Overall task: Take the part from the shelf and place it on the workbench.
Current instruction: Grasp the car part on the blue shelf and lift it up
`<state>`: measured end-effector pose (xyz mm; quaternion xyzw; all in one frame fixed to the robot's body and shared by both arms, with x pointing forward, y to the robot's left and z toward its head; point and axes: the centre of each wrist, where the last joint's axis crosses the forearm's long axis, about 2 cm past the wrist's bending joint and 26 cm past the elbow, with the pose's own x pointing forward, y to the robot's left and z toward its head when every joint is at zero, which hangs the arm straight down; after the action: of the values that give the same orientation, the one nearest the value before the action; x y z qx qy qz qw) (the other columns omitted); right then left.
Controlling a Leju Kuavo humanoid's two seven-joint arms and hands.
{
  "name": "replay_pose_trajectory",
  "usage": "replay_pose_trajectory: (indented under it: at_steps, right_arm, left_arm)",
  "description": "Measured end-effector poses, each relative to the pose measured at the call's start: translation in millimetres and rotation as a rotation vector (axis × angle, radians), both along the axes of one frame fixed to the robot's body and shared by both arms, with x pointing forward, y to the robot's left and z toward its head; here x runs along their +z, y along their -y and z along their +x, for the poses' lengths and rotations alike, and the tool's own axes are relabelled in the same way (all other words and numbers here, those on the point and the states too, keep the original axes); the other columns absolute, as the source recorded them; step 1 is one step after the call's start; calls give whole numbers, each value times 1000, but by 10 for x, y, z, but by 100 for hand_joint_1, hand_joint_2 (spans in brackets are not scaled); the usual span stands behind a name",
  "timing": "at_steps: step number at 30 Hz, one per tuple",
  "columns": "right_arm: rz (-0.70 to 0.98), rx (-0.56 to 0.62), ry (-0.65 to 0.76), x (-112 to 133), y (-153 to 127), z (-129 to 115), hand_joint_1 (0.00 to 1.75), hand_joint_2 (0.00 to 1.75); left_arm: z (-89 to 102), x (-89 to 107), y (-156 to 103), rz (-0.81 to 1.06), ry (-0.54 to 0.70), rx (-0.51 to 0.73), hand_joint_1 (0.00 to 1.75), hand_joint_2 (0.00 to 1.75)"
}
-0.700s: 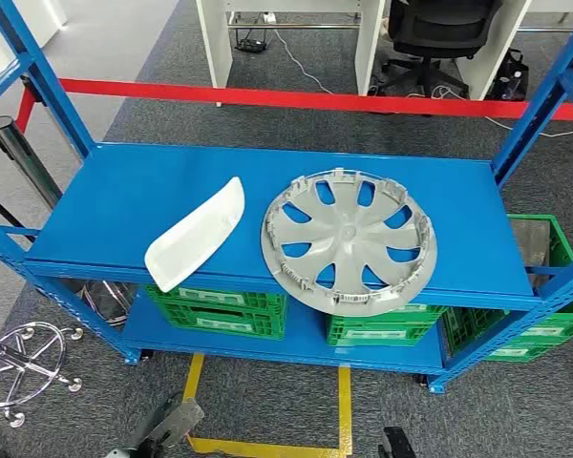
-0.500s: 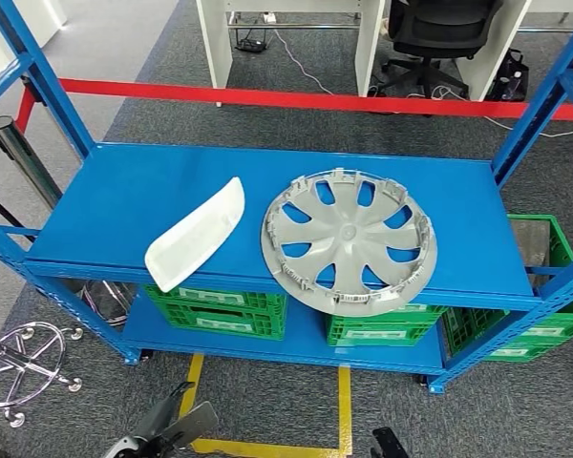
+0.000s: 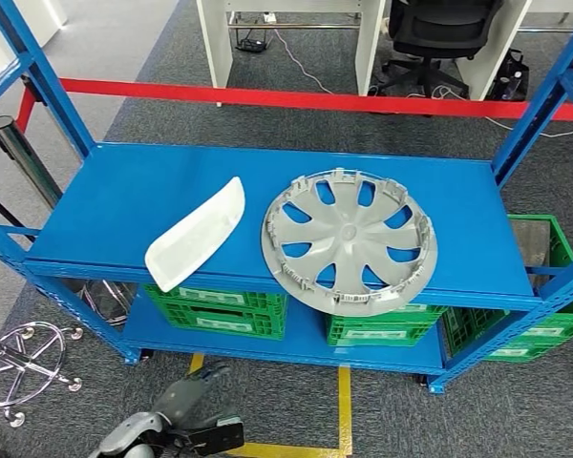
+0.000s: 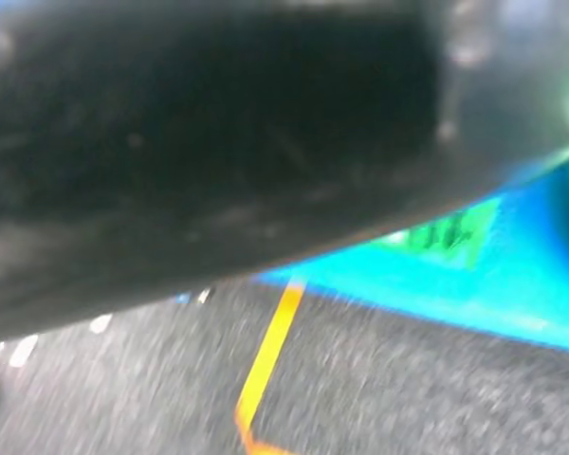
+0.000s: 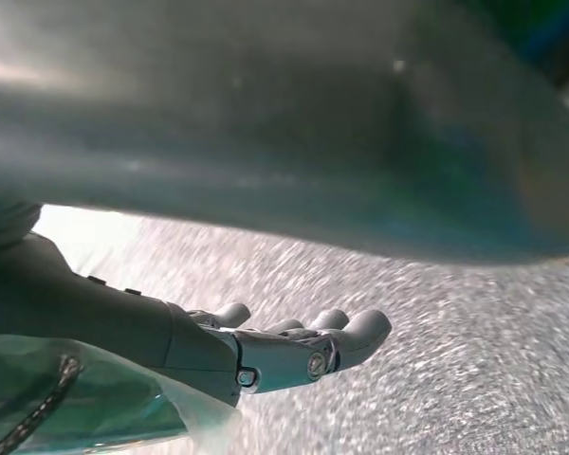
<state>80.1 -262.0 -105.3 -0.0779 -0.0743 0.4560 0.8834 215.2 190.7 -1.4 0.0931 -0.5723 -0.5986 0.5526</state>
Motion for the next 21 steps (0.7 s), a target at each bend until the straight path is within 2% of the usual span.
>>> replay_pose_trajectory:
  at_steps: [4, 11, 18, 21]
  right_arm:
    - [-12, 72, -29, -2, -31, -17, 0, 0]
    - [-12, 60, -49, -7, -53, -53, 0, 0]
    - [-13, 44, -60, -10, -71, -80, 0, 0]
    - [-14, 36, -63, -14, -73, -102, 0, 0]
  left_arm:
    - [216, 264, 163, 25, 152, -103, 0, 0]
    - [604, 927, 428, 37, 451, -206, 0, 0]
    - [719, 1440, 577, -19, 687, -228, 0, 0]
    - [714, 1625, 606, -63, 765, -226, 0, 131]
